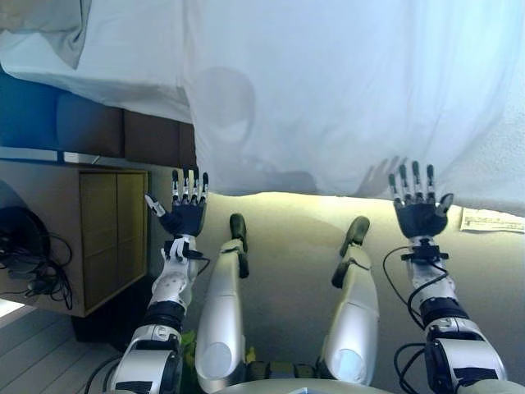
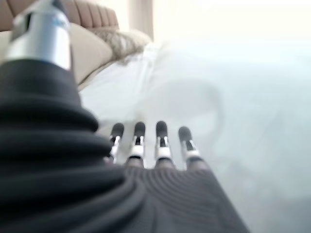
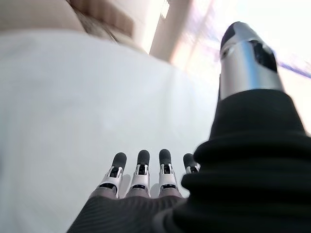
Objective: Make the bed neatly
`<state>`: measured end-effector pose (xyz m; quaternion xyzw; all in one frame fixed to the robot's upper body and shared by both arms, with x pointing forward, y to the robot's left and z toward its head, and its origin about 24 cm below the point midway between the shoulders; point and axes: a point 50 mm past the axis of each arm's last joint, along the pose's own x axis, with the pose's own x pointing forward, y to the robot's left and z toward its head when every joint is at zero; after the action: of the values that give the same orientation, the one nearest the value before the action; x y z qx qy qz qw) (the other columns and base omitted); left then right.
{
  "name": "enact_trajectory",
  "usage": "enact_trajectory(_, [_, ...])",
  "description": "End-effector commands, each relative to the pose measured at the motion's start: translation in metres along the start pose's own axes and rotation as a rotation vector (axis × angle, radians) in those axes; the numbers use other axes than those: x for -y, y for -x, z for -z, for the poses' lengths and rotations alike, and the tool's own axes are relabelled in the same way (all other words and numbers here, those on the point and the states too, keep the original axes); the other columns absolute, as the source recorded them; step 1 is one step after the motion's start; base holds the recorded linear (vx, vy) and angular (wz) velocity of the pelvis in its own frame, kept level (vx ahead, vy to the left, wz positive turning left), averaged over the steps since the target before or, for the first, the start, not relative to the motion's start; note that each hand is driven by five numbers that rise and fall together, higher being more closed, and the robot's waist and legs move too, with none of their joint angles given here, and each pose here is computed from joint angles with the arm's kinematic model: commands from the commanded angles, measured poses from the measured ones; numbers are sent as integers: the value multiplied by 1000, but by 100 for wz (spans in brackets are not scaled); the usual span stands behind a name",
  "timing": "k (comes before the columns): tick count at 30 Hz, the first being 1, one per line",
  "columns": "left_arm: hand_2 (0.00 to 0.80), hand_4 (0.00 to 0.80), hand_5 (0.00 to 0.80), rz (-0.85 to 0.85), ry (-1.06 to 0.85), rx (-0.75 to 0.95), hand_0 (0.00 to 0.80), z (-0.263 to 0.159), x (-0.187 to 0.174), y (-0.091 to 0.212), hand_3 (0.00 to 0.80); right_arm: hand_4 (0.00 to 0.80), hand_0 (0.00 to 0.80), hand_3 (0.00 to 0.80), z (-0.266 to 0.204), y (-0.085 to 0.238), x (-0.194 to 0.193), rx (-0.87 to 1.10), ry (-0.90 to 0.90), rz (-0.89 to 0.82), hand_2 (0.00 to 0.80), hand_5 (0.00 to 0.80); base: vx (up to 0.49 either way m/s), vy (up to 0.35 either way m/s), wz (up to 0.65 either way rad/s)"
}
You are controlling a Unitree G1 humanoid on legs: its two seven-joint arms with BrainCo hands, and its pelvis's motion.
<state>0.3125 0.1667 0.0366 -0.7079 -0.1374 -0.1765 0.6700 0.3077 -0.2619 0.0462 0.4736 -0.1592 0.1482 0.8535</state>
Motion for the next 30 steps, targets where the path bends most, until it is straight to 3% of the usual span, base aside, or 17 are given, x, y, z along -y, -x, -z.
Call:
enact_trajectory(1, [0,0,0,179,35,-101,0,18,24,-35,0,0,0,0,-1,-29,-25,-59,27,-162,0,0,-6,-120,11])
enact_trajectory(9, [0,0,0,374,-12,-356,0,68,66,-85,0,0,0,0,14,-79,-62,-154,35,-287,0,0,11,-67,7])
enact_trajectory(20, [0,0,0,370,-127,-394,0,74,76,-94,0,0,0,0,10,-97,-121,-151,86,-542,0,0,-20,80,-6])
enact_trajectory(24, [0,0,0,293,-242,-394,0,56,72,-100,0,0,0,0,0,-102,-123,-119,12,-541,0,0,-33,15,-21])
enact_trajectory(30, [0,0,0,185,-285,-330,0,27,61,-106,0,0,0,0,-8,-109,-100,-126,-16,-371,0,0,-58,117,-15])
